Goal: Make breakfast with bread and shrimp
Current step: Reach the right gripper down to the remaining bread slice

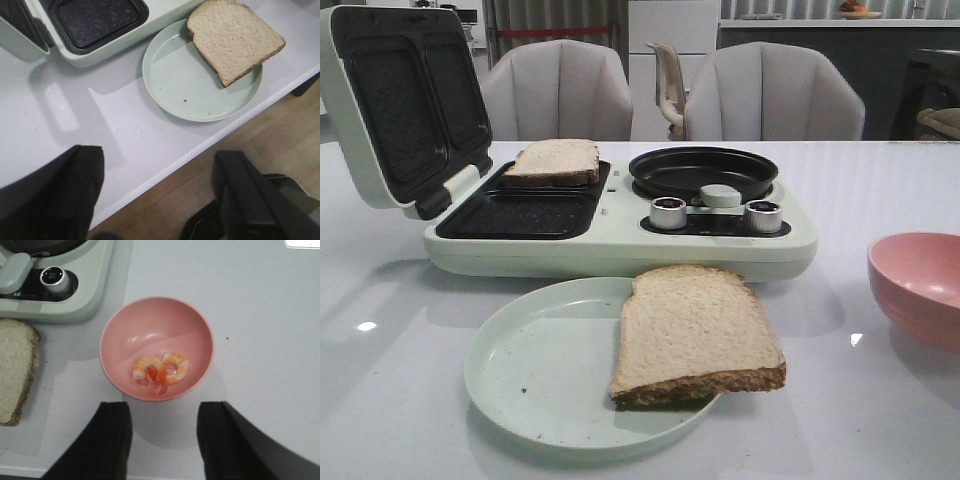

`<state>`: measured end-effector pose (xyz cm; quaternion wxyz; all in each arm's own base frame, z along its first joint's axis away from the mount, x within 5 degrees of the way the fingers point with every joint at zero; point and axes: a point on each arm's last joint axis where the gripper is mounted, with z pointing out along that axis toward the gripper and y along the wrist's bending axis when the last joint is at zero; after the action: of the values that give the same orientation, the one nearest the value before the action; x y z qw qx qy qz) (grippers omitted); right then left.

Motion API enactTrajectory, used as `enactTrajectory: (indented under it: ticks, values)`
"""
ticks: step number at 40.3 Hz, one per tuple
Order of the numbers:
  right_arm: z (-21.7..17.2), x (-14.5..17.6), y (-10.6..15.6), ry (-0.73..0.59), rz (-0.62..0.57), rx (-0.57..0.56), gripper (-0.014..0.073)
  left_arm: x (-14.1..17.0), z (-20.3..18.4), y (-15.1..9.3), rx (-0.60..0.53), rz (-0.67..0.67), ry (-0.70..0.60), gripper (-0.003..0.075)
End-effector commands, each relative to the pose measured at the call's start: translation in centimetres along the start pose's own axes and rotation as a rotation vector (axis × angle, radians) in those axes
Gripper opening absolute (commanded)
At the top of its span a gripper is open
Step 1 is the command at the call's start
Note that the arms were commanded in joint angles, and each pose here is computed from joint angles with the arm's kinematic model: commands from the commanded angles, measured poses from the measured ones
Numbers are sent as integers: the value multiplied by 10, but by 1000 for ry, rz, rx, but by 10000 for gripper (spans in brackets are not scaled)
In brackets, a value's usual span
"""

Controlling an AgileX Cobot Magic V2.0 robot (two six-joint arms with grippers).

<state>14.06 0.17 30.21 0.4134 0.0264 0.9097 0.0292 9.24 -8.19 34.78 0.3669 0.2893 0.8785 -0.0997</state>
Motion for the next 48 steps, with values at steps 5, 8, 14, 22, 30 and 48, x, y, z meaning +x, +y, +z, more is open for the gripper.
enactTrajectory:
  ticks: [5, 8, 14, 22, 30, 48]
  values:
    - [4, -11, 7, -18, 99, -81, 432, 9, -23, 4, 51, -22, -158, 509]
    - [13, -8, 13, 69, 150, -134, 431, 11, -25, 4, 57, -23, -183, 509]
    - [34, -2, 23, 233, 152, -246, 435, 9, -24, 3, 67, -22, -214, 509]
    - [63, 1, 34, 356, 132, -389, 434, 5, -25, 3, 64, -12, -259, 509]
    - [86, -3, 49, 370, 182, -585, 434, 4, -25, 3, 61, -8, -272, 509]
    - [139, 22, 99, 480, 98, -607, 532, 2, -26, 4, 49, 3, -287, 509]
